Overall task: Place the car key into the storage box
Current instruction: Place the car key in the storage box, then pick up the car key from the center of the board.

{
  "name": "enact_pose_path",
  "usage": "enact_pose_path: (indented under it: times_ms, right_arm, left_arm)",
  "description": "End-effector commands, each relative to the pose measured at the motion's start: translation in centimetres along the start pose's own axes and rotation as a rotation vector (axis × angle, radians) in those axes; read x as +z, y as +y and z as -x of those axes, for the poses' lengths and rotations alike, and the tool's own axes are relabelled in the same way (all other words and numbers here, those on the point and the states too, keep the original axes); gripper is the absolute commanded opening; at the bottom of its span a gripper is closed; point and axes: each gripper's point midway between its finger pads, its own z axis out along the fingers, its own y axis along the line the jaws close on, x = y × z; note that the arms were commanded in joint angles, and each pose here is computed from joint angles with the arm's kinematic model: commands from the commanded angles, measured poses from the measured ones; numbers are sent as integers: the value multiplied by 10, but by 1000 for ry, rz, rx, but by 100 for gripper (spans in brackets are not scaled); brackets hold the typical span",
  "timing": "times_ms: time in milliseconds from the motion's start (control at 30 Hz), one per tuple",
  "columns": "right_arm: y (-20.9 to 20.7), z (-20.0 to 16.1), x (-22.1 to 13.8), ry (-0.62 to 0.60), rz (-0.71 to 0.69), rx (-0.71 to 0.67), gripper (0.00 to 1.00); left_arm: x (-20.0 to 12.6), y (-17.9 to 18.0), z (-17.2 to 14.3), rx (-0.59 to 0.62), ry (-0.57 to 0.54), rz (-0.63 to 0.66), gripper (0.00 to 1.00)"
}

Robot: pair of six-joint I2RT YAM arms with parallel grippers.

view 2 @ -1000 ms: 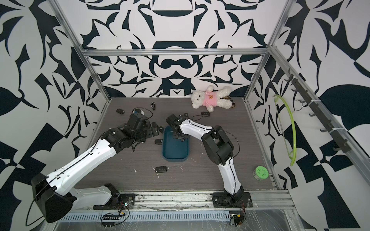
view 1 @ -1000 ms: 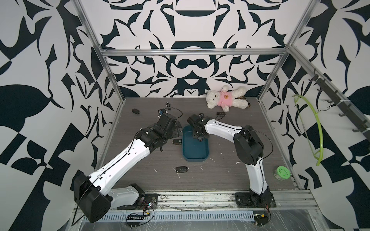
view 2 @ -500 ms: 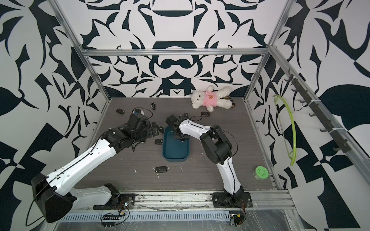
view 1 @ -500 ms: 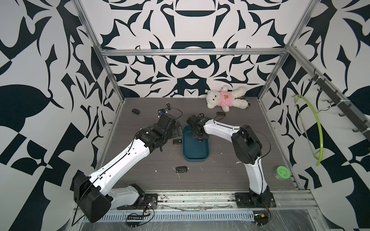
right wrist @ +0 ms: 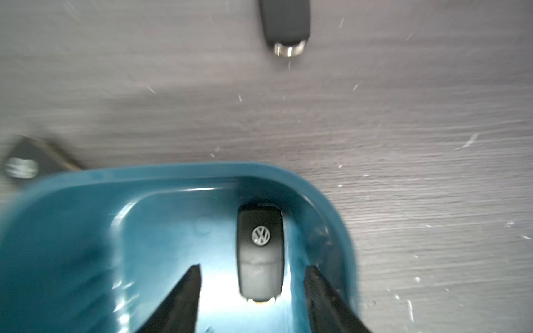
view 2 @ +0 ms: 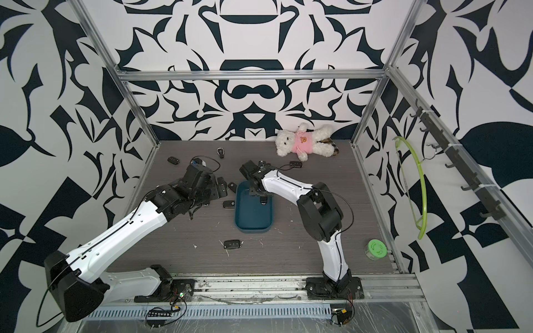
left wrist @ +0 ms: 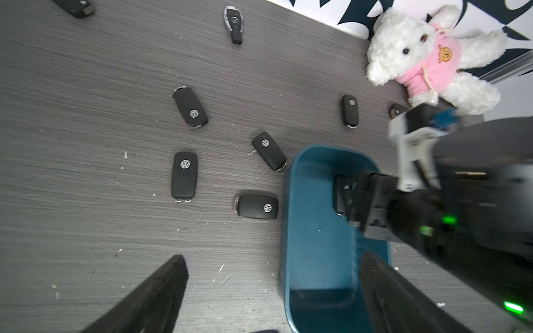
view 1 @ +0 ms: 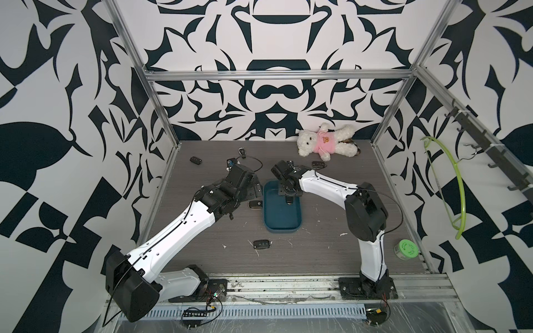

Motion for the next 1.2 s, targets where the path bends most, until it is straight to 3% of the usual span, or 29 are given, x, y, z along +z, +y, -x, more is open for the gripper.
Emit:
enact_pose_path:
  times_ms: [0, 100, 133, 167, 400, 500, 900, 1167]
  right_arm:
    - [5, 13, -30, -61, 57, 8, 67]
    - [7, 15, -45, -84, 89, 8, 83]
    - [7, 16, -50, -93, 100, 8, 96]
    - [6, 17, -55, -101, 110, 12, 99]
    - [-6, 15, -81, -143, 138, 28, 99]
    - [-14, 16, -94, -169, 140, 36, 99]
    - [-45, 13, -149, -283, 198, 68, 99]
    - [-59, 3, -155, -288, 195, 95, 99]
  left_arm:
    - [-3, 17, -9, 24, 5, 44, 99]
    - [-5, 23, -18, 46, 23, 46, 99]
    - [-6, 25, -22, 57, 34, 43, 99]
    - [-7, 26, -26, 66, 49, 35, 99]
    - [-6, 31, -66, 78, 173, -27, 100]
    - [-1, 30, -89, 103, 235, -45, 96]
    - [15, 6, -182, 405, 399, -7, 90]
    - [25, 12, -234, 571, 499, 32, 89]
